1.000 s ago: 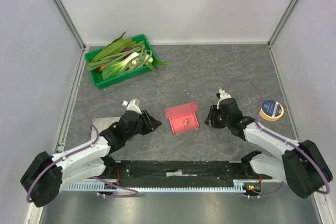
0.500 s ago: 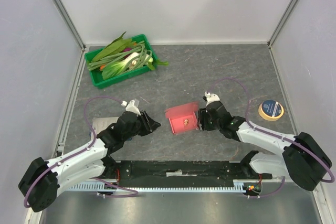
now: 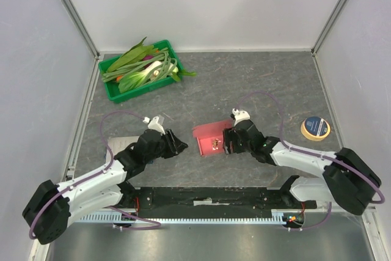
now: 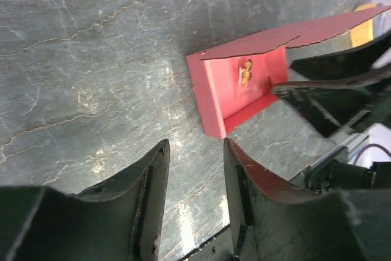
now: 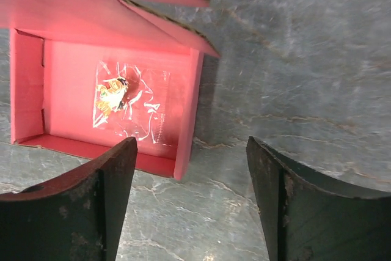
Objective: Fold the paper box
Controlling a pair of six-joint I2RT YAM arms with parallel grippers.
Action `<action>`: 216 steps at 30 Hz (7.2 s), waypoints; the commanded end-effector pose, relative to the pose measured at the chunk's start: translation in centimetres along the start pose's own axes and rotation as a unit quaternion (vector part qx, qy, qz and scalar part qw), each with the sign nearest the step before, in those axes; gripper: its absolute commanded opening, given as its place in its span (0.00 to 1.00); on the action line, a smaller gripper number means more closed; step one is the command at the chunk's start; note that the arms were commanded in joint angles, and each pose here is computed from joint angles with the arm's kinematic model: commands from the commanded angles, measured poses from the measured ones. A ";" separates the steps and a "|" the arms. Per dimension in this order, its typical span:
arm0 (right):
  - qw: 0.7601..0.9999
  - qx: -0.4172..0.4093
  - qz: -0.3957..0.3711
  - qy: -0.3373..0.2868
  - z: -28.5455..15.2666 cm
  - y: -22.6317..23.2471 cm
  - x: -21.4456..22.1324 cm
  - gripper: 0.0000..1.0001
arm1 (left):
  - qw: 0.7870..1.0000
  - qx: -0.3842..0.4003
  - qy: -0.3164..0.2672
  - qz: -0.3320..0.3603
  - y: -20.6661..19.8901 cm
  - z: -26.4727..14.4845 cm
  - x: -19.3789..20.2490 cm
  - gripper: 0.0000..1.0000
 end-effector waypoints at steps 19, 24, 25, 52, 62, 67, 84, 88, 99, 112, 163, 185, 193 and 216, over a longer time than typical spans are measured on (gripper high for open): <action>0.977 -0.058 -0.148 -0.140 -1.7 -3.9 -8.3 0.58 | 0.954 0.013 0.027 0.299 -6.1 5.1 -4.0 0.45; 0.973 -0.073 -0.159 -0.152 -1.5 -3.7 -8.5 0.60 | 0.946 0.009 0.032 0.323 -6.1 5.2 -4.2 0.41; 0.973 -0.078 -0.158 -0.151 -1.4 -3.6 -8.5 0.58 | 0.945 0.011 0.032 0.325 -6.2 5.2 -4.2 0.37; 0.973 -0.091 -0.152 -0.147 -0.9 -1.0 -7.6 0.04 | 0.949 0.011 0.009 0.316 -7.3 6.0 -4.8 0.08; 0.974 0.004 -0.067 -0.217 -2.1 0.3 -8.5 0.00 | 0.956 -0.012 -0.093 0.277 -9.1 6.3 -5.9 0.02; 0.971 0.082 -0.015 -0.223 -1.5 0.4 -8.9 0.00 | 0.958 -0.030 -0.144 0.244 -9.7 7.3 -6.0 0.02; 0.955 0.194 0.099 -0.204 0.2 3.7 -8.1 0.00 | 0.961 -0.040 -0.169 0.215 -7.9 8.6 -4.1 0.02; 0.947 0.207 0.135 -0.203 0.0 4.6 -8.4 0.00 | 0.962 -0.041 -0.166 0.211 -7.2 8.3 -3.7 0.02; 0.934 0.252 0.119 -0.224 -0.3 7.3 -5.4 0.00 | 0.970 -0.033 -0.151 0.190 -5.1 7.4 -2.0 0.02; 0.919 0.264 0.173 -0.235 0.0 8.6 -6.4 0.00 | 0.974 -0.016 -0.135 0.179 -3.3 5.8 -0.6 0.02; 0.926 0.252 0.162 -0.229 0.4 10.9 1.7 0.00 | 0.974 -0.034 -0.112 0.193 2.5 3.2 4.0 0.02; 0.988 0.074 -0.034 -0.128 -10.4 9.2 1.8 0.85 | 0.976 -0.072 -0.100 0.182 2.7 2.1 4.9 0.02; 0.986 -0.021 -0.119 -0.116 -12.9 5.1 -4.7 0.98 | 0.983 0.018 -0.076 0.168 -1.6 -2.1 3.4 0.49; 0.980 -0.082 -0.183 -0.019 -7.1 7.8 -4.5 0.60 | 0.965 0.089 0.035 0.242 -4.5 -0.1 -4.7 0.59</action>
Point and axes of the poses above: each gripper's point midway between its finger pads, its own z axis out along the fingers, its own y axis along the line the jaws close on, x = y × z, the point moved 9 cm from there along -z, back along the fingers, and after that the axes turned 15 degrees about -z, right-handed, at the moved point
